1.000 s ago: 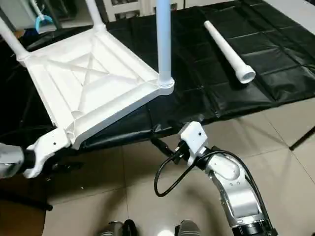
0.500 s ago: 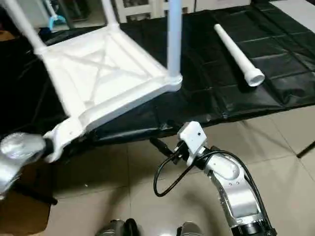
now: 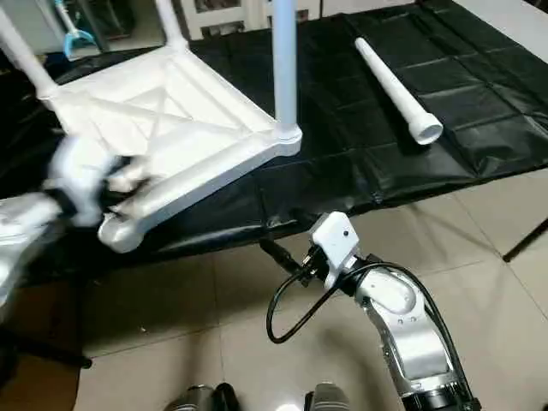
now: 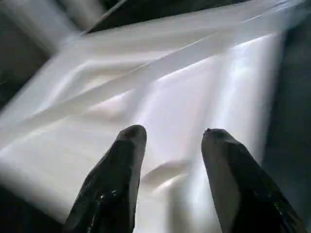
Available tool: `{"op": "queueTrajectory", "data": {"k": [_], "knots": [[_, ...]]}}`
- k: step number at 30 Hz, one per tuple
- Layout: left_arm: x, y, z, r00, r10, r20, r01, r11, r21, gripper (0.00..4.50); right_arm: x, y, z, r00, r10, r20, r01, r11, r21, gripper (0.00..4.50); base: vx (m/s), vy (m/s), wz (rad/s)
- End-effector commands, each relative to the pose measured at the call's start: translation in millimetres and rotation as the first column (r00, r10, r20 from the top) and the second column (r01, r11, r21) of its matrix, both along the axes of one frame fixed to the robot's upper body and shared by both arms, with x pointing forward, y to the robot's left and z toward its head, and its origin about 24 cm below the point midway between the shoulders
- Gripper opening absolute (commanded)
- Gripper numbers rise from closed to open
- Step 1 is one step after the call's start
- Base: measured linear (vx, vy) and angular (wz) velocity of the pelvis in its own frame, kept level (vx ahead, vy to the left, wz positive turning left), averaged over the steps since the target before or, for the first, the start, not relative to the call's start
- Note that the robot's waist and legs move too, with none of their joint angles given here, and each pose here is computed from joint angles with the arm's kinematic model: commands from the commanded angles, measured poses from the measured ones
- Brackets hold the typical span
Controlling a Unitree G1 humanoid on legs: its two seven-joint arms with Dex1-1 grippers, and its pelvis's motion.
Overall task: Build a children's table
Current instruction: Rotate leg to tighten
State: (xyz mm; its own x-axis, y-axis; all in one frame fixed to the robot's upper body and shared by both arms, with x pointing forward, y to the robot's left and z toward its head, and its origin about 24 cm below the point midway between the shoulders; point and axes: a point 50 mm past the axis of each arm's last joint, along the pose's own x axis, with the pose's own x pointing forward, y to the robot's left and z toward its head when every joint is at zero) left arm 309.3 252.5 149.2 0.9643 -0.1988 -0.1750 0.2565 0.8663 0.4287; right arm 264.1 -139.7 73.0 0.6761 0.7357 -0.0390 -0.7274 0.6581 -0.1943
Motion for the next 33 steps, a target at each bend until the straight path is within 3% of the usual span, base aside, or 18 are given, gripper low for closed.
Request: {"op": "queueTrajectory", "data": {"k": [1, 4, 9, 10, 15, 20, 22, 23, 27, 33], "knots": [[-5.7, 29, -2.3, 0.981, 0.195, 0.007, -0.195, 0.981, 0.003, 2.18, -3.5, 7.6, 2.9, 0.999, 0.032, 0.02, -0.032, 0.999, 0.011, 3.44, 0.0, 0.0, 0.0], [-16.4, 42, -14.8, 0.958, 0.283, -0.037, -0.282, 0.959, 0.026, 2.18, -4.3, 11.6, 1.9, 0.999, 0.045, 0.018, -0.045, 0.999, 0.013, 3.44, 0.0, 0.0, 0.0], [-34.7, 28, -42.7, 0.955, 0.208, -0.213, -0.215, 0.977, -0.009, 2.18, -4.6, 12.2, 1.3, 0.999, 0.046, 0.017, -0.046, 0.999, 0.012, 3.44, 0.0, 0.0, 0.0], [-38.0, 19, -54.9, 0.946, 0.165, -0.28, -0.178, 0.984, -0.022, 2.18, -4.4, 12.8, 1.3, 0.999, 0.047, 0.017, -0.048, 0.999, 0.012, 3.44, 0.0, 0.0, 0.0], [-34.8, -2, -71.8, 0.934, 0.095, -0.346, -0.125, 0.99, -0.065, 2.18, -3.6, 13.7, 2.2, 0.999, 0.05, 0.022, -0.05, 0.999, 0.011, 3.44, 0.0, 0.0, 0.0], [-24.9, -23, -78.2, 0.933, 0.034, -0.357, -0.07, 0.994, -0.088, 2.18, -3.6, 12.7, 2.9, 0.999, 0.044, 0.027, -0.044, 0.999, 0.01, 3.44, 0.0, 0.0, 0.0], [-10.4, -45, -80.8, 0.936, -0.022, -0.351, -0.016, 0.994, -0.107, 2.18, -4.3, 11.2, 3.2, 0.999, 0.032, 0.032, -0.032, 0.999, 0.007, 3.44, 0.0, 0.0, 0.0], [-10.1, -45, -80.8, 0.936, -0.023, -0.35, -0.015, 0.994, -0.107, 2.18, -4.3, 11.2, 3.2, 0.999, 0.031, 0.032, -0.032, 0.999, 0.007, 3.44, 0.0, 0.0, 0.0], [5.6, -66, -77.3, 0.952, -0.054, -0.302, 0.019, 0.993, -0.116, 2.18, -4.4, 8.5, 3.9, 0.999, 0.009, 0.041, -0.01, 1.0, 0.007, 3.44, 0.0, 0.0, 0.0], [23.2, -87, -66.2, 0.982, -0.088, -0.169, 0.065, 0.989, -0.132, 2.18, -6.6, 10.3, 2.4, 0.999, 0.011, 0.039, -0.011, 1.0, 0.008, 3.44, 0.0, 0.0, 0.0]]}}
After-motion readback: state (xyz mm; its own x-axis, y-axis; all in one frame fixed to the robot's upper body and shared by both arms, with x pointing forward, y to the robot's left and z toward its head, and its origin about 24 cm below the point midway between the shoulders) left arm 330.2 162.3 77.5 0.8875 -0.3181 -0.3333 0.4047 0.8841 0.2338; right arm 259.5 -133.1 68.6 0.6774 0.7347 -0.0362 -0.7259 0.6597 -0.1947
